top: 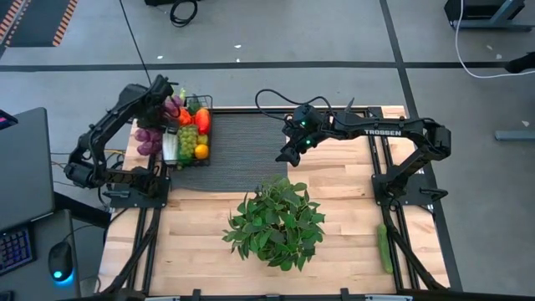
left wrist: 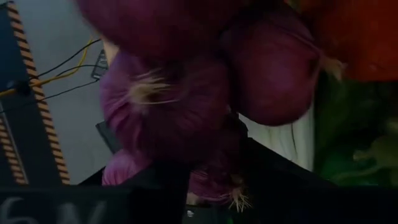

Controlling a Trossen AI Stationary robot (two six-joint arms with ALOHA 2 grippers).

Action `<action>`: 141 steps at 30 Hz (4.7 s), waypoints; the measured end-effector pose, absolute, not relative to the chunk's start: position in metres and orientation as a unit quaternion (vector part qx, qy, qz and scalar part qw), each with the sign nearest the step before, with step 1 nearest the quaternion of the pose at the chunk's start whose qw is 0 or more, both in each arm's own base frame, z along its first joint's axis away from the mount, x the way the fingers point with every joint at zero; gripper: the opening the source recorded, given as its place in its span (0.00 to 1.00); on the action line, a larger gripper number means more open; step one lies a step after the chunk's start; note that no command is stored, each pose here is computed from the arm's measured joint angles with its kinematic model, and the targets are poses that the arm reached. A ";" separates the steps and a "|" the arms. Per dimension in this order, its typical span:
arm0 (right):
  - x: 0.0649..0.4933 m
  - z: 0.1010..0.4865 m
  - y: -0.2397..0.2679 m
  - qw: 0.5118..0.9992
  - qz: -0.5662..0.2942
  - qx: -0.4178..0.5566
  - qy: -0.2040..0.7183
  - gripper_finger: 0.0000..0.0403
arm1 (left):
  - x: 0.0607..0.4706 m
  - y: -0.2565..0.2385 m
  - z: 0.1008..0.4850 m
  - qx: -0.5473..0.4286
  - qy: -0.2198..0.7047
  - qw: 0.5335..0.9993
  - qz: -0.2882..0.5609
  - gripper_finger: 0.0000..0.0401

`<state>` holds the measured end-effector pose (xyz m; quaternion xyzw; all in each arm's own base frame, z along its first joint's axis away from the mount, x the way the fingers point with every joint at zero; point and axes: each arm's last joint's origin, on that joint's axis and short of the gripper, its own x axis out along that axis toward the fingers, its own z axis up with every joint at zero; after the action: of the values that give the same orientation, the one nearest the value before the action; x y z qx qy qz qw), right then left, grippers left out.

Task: Build produce basket
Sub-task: Put the purple garlic into the wire basket

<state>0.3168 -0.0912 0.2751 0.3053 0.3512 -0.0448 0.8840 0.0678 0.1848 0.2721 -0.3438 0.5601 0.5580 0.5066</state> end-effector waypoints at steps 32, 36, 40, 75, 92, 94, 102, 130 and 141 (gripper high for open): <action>0.314 0.271 -0.090 0.872 -0.051 0.311 0.373 0.62 | 0.073 0.179 0.244 -0.310 0.596 0.497 0.550 0.59; 0.314 0.272 -0.090 0.873 -0.052 0.311 0.373 0.62 | 0.075 0.179 0.252 -0.311 0.591 0.502 0.550 0.51; 0.314 0.271 -0.090 0.873 -0.053 0.309 0.373 0.62 | 0.074 0.179 0.258 -0.312 0.592 0.502 0.547 0.44; 0.314 0.271 -0.091 0.883 -0.050 0.279 0.374 0.62 | 0.068 0.163 0.397 -0.280 0.473 0.559 0.621 0.46; 0.314 0.271 -0.091 0.886 -0.045 0.269 0.375 0.62 | 0.084 0.147 0.421 -0.227 0.448 0.609 0.614 0.44; 0.314 0.271 -0.091 0.886 -0.045 0.269 0.375 0.62 | 0.085 0.144 0.422 -0.221 0.447 0.615 0.611 0.44; 0.314 0.271 -0.091 0.886 -0.044 0.268 0.375 0.62 | 0.101 0.133 0.423 -0.174 0.459 0.648 0.582 0.45; 0.306 0.265 -0.087 0.860 -0.039 0.286 0.420 0.62 | 0.152 0.163 0.351 0.076 0.662 0.616 0.420 0.45; 0.305 0.265 -0.088 0.859 -0.034 0.286 0.423 0.62 | 0.144 0.147 0.280 0.004 0.688 0.573 0.445 0.56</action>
<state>0.3055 -0.0879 0.2647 0.2863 0.4231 -0.0339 0.8590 0.1439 0.1466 0.2802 0.0041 0.6882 0.4446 0.5733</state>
